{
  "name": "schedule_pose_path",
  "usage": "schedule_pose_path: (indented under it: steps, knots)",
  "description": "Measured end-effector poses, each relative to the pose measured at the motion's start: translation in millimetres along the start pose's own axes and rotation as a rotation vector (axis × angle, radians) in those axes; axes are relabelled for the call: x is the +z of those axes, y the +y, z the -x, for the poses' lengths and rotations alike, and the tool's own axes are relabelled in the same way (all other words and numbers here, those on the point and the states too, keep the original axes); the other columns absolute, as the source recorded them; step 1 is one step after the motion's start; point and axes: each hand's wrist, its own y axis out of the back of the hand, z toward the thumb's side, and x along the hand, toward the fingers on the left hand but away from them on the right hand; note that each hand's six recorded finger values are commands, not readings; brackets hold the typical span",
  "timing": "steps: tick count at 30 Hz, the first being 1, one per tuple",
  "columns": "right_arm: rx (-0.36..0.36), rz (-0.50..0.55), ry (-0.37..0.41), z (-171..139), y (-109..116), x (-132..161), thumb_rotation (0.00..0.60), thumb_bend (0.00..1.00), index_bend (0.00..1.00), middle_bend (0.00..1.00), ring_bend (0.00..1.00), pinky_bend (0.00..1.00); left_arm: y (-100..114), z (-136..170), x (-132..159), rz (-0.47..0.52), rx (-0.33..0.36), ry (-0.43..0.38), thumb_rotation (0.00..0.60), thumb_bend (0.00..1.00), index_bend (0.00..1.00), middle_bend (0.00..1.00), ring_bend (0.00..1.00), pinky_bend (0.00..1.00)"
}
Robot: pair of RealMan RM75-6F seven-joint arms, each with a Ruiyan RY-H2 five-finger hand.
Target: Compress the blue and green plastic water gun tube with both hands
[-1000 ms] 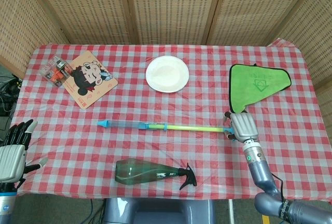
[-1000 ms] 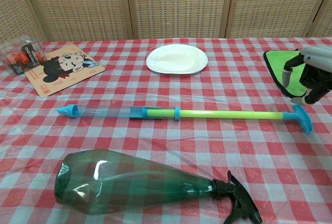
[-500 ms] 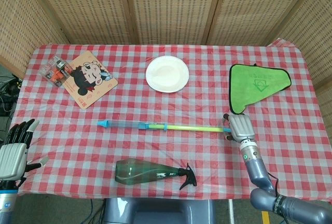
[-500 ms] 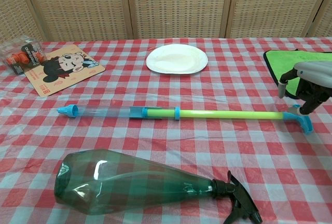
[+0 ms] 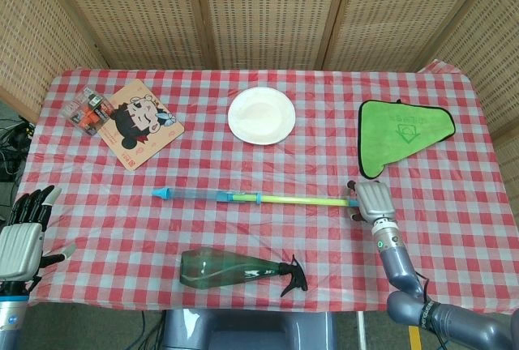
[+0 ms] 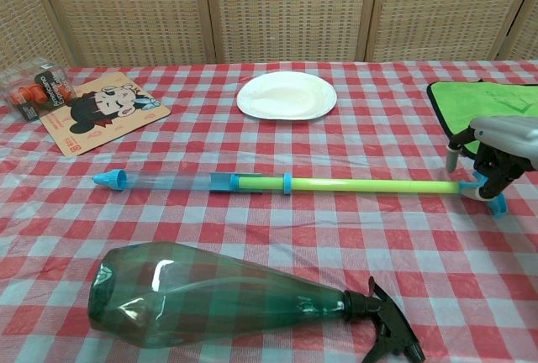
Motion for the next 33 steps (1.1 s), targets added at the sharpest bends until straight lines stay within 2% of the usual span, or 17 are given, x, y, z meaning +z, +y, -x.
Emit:
schedule_pose_path:
  steps: [10, 33]
  knots:
    - [0.016, 0.004, -0.01, 4, -11, -4, 0.6, 0.5, 0.47, 1.0, 0.92, 0.43, -1, -1, -1, -0.002, -0.002, 0.006, 0.6, 0.06, 0.0, 0.0, 0.0, 0.0]
    - [0.03, 0.03, -0.017, 9, -23, -12, 0.6, 0.5, 0.71, 1.0, 0.92, 0.43, -1, -4, 0, -0.003, -0.009, 0.01, 0.6, 0.06, 0.0, 0.0, 0.0, 0.0]
